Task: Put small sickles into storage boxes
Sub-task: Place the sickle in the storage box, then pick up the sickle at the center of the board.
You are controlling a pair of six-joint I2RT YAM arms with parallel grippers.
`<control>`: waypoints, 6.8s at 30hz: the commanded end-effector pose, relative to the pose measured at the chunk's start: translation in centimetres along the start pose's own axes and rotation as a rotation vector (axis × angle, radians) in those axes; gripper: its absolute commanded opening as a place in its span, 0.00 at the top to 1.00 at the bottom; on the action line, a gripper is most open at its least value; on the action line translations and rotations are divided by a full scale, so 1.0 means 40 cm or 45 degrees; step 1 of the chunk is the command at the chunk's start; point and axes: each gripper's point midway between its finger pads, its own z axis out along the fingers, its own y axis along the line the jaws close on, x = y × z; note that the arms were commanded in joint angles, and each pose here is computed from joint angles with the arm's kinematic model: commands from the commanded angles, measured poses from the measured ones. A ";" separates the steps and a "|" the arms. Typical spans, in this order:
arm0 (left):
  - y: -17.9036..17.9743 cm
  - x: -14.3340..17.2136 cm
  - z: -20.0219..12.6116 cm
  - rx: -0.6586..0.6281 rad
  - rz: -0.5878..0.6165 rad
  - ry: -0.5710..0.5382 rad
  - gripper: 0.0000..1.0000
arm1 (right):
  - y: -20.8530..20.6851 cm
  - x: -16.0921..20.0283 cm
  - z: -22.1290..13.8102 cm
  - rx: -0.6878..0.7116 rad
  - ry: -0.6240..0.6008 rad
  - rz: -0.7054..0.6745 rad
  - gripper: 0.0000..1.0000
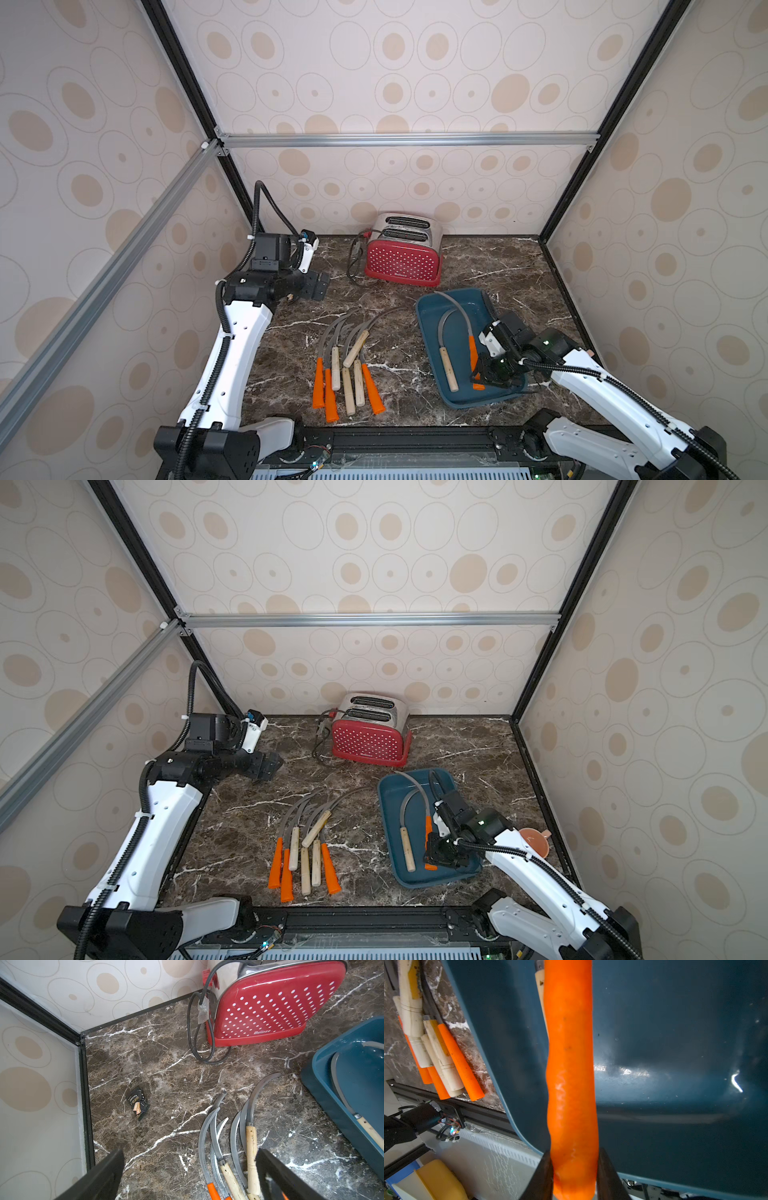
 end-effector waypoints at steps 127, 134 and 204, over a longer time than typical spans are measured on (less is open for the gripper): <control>-0.257 0.210 0.231 0.047 0.231 0.394 0.01 | 0.212 -0.270 -0.072 0.095 -0.545 -0.207 0.66; -0.199 0.129 0.181 0.014 0.069 0.288 0.01 | 0.299 -0.263 -0.033 0.120 -0.501 -0.315 0.65; 0.047 0.036 0.206 -0.146 -0.284 0.215 0.01 | 0.675 -0.172 0.491 0.239 -0.033 -0.200 0.53</control>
